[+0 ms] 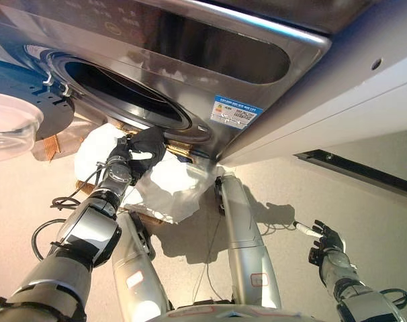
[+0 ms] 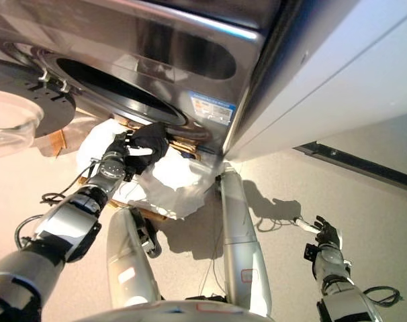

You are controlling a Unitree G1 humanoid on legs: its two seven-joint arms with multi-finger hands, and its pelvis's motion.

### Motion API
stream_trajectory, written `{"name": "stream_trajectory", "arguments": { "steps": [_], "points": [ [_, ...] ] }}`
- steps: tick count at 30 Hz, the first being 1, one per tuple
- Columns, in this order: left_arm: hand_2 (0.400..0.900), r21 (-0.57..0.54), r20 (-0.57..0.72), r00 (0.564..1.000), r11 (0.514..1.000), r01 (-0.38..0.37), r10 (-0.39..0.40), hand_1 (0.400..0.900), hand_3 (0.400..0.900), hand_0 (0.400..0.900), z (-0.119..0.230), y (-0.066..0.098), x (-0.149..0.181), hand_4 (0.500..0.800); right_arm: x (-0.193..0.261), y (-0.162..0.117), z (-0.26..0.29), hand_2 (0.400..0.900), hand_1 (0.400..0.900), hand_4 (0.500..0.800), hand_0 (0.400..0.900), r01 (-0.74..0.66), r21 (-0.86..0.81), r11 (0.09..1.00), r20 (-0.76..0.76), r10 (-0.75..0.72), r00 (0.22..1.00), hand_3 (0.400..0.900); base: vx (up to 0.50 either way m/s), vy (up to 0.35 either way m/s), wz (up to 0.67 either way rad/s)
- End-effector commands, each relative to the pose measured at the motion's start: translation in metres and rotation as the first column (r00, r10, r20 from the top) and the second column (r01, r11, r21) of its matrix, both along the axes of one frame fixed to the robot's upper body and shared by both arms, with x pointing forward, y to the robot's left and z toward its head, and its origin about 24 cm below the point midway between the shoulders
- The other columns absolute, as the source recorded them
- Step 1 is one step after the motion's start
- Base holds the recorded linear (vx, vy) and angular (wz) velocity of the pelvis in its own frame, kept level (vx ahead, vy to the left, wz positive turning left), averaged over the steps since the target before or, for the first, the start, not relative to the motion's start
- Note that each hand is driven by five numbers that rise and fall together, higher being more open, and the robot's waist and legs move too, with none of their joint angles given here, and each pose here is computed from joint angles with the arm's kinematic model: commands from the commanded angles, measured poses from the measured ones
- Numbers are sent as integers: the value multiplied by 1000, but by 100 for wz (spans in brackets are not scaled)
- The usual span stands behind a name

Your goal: Put the clothes in the basket into the washing machine.

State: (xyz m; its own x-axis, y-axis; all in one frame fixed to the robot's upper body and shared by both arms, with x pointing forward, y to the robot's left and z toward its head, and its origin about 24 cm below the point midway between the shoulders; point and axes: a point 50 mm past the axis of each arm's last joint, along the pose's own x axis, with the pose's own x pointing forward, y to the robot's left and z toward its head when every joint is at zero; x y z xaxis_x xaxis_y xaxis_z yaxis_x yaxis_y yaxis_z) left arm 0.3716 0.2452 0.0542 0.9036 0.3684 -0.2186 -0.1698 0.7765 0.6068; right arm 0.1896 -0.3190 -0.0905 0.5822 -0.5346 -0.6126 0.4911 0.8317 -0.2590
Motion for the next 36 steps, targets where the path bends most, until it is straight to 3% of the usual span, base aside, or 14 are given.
{"name": "stream_trajectory", "arguments": {
  "steps": [1,6,11,12,13,14,26,36],
  "points": [
    [900,55,70,996,997,-52,48,900,900,900,25,21,5,800,-40,-35,1,900,900,800,900,114,-106,988,-73,-122,990,900,-25,6,-3],
    [900,67,66,995,995,-76,72,900,900,900,28,33,2,800,-39,-38,3,900,900,800,900,116,-113,987,-74,-125,989,900,-32,8,-6],
    [900,62,63,995,995,-79,75,900,900,900,29,34,2,800,-34,-42,9,900,900,800,900,108,-123,986,-52,-115,992,900,-36,46,-20],
    [643,61,63,995,995,-80,76,643,643,643,30,35,2,646,-34,-43,9,900,900,800,900,108,-124,986,-50,-115,992,900,-31,33,-13],
    [643,59,64,995,995,-79,75,643,643,643,30,34,3,646,-36,-44,9,900,900,800,900,113,-126,986,-54,-120,991,900,-23,18,-8],
    [400,59,64,995,995,-80,76,400,400,400,30,35,2,500,-37,-44,9,900,900,800,900,114,-125,986,-56,-122,991,900,-12,21,-7],
    [400,28,57,997,998,-49,47,400,400,400,23,25,3,500,-43,-45,7,900,900,800,900,117,-122,986,-70,-126,990,900,6,13,-3],
    [400,-27,56,996,997,-72,73,400,400,400,18,30,-1,500,-49,-46,5,900,900,800,900,115,-122,986,-96,-127,987,900,17,2,3]
  ]
}}
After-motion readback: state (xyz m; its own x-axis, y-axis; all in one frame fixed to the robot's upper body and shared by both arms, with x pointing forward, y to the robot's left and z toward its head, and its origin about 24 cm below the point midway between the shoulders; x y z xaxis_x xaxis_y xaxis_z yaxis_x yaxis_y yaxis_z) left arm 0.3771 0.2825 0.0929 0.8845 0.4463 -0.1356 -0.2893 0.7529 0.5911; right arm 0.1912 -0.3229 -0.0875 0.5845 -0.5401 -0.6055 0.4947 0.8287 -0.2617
